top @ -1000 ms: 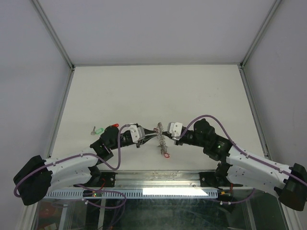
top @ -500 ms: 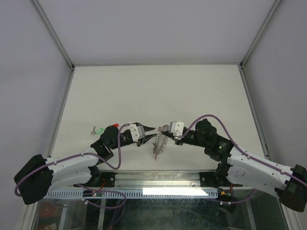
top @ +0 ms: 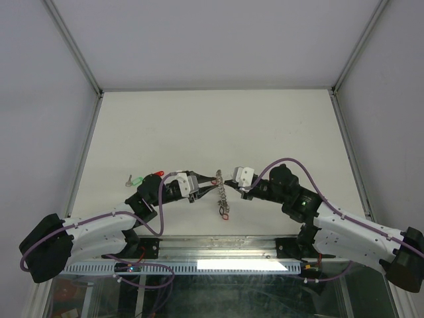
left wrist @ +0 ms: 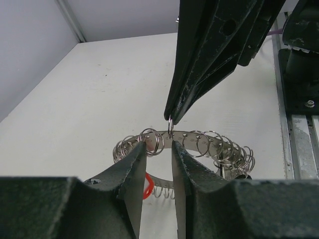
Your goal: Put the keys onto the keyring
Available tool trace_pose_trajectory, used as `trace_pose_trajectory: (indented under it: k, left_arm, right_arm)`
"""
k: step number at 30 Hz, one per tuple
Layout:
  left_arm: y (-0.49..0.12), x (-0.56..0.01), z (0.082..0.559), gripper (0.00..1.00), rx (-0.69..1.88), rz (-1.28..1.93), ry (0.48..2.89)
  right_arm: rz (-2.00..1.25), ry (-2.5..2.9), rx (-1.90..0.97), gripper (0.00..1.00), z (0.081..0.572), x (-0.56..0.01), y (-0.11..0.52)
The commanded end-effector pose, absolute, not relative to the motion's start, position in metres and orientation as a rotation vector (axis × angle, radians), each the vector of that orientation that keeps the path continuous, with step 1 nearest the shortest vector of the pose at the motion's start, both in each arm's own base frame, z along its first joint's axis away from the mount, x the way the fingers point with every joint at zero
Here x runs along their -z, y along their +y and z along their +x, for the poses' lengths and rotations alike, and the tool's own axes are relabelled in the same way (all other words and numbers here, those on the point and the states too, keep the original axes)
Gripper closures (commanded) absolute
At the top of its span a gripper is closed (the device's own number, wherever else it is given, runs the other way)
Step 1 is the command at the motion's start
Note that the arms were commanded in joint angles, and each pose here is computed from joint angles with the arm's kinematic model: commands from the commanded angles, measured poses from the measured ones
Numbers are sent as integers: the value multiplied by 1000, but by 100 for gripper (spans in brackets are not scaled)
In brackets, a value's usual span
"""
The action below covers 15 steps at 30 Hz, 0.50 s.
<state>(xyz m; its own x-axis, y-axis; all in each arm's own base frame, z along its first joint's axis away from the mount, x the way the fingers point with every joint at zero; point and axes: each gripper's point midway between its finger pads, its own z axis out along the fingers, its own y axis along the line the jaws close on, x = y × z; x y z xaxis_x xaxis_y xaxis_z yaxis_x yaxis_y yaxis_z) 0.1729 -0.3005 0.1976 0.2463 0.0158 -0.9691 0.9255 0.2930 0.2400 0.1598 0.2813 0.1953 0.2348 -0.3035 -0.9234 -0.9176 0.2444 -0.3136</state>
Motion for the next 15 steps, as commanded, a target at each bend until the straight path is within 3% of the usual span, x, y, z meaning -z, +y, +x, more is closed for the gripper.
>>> trace_pose_trajectory:
  k: [1, 15]
  left_arm:
    - [-305, -228, 163, 77, 862, 1076, 1022]
    - [-313, -227, 154, 76, 908, 1139, 986]
  right_arm:
    - [-1229, 1168, -660, 100, 161, -238, 289]
    - [-1282, 1036, -634, 100, 153, -247, 291]
